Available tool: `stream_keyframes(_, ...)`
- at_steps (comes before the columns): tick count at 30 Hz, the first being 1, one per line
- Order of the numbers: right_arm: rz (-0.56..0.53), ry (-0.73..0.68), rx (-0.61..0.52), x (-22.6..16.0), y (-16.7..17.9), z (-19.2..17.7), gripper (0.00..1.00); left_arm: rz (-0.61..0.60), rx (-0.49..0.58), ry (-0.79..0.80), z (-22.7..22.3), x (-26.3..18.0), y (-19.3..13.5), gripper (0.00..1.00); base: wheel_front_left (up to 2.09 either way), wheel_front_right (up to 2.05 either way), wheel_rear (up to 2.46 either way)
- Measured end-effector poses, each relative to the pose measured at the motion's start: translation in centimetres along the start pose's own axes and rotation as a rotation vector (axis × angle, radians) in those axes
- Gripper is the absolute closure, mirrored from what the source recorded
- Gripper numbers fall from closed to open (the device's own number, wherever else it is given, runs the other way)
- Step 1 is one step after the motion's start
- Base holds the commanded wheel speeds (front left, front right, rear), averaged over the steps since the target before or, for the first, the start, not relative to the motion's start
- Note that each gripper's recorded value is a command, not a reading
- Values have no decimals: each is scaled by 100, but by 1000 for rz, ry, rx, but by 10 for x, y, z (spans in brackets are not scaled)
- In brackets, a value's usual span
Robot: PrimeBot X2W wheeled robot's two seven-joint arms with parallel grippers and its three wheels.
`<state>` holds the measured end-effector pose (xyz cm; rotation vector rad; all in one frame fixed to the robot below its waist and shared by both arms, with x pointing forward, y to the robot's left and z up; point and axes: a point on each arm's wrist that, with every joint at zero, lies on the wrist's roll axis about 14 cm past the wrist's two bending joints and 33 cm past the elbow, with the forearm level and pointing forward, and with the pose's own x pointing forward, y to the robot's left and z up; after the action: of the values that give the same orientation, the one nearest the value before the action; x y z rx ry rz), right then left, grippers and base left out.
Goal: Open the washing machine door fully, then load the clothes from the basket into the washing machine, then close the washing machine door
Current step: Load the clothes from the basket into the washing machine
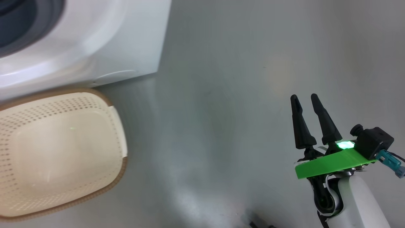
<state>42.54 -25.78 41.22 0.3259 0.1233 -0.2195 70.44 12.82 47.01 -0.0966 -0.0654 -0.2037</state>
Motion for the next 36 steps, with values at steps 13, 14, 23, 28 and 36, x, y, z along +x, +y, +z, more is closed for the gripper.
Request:
stream_keyframes(13,-34,0,-8,-6,-11,2,0,13,-36,76,-34,2,-5,0,0,0,0)
stream_keyframes(14,-29,-1,-8,-5,-10,2,0,17,-41,74,-33,1,-5,0,0,0,0)
stream_keyframes(23,17,-24,-11,-3,6,10,0,38,-74,93,-34,-29,-2,0,0,0,0)
stream_keyframes(28,51,-40,-33,-4,16,17,0,53,-101,97,-32,-56,-4,0,0,0,0)
stream_keyframes(36,108,-70,-48,-8,33,28,0,87,-124,126,-33,-113,-7,0,0,0,0)
